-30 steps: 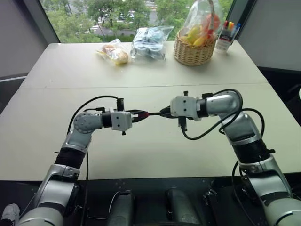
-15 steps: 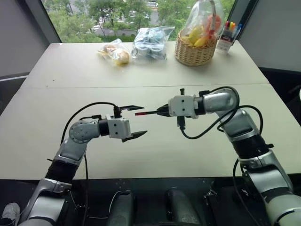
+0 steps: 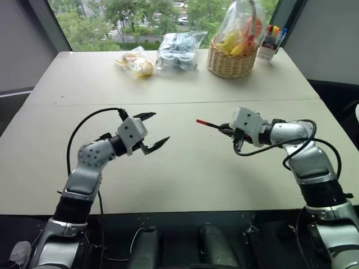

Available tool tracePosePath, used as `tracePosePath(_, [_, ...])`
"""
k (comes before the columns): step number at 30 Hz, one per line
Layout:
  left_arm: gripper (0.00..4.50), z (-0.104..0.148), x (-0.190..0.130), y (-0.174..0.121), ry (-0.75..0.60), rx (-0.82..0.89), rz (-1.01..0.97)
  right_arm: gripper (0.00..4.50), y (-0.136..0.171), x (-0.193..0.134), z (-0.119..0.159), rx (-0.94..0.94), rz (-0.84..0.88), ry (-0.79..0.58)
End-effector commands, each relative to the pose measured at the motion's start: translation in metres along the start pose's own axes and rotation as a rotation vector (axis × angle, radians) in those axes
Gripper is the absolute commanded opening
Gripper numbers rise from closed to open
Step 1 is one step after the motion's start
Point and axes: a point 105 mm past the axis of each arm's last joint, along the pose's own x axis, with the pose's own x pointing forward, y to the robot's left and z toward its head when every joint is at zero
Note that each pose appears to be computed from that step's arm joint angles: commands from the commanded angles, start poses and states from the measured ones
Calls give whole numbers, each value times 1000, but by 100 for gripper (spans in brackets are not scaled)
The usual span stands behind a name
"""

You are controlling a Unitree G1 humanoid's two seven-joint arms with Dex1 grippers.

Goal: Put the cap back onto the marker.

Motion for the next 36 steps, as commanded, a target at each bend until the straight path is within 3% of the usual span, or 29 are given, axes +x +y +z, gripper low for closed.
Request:
tracePosePath(1, [444, 8, 8, 1, -26, -59, -14, 0, -33, -31, -12, 149, -284, 70])
tracePosePath(9, [444, 6, 35, -26, -11, -198, -145, 0, -59, -88, -82, 409, -653, 290])
tracePosePath(15, [444, 8, 47, -31, 10, -251, -222, 0, -64, -101, -112, 558, -772, 336])
tracePosePath(27, [444, 17, 49, -34, 21, -299, -318, 0, -51, -79, -122, 695, -734, 302])
tracePosePath(36, [444, 50, 40, -28, -121, -359, -368, 0, -42, -75, -120, 698, -680, 315])
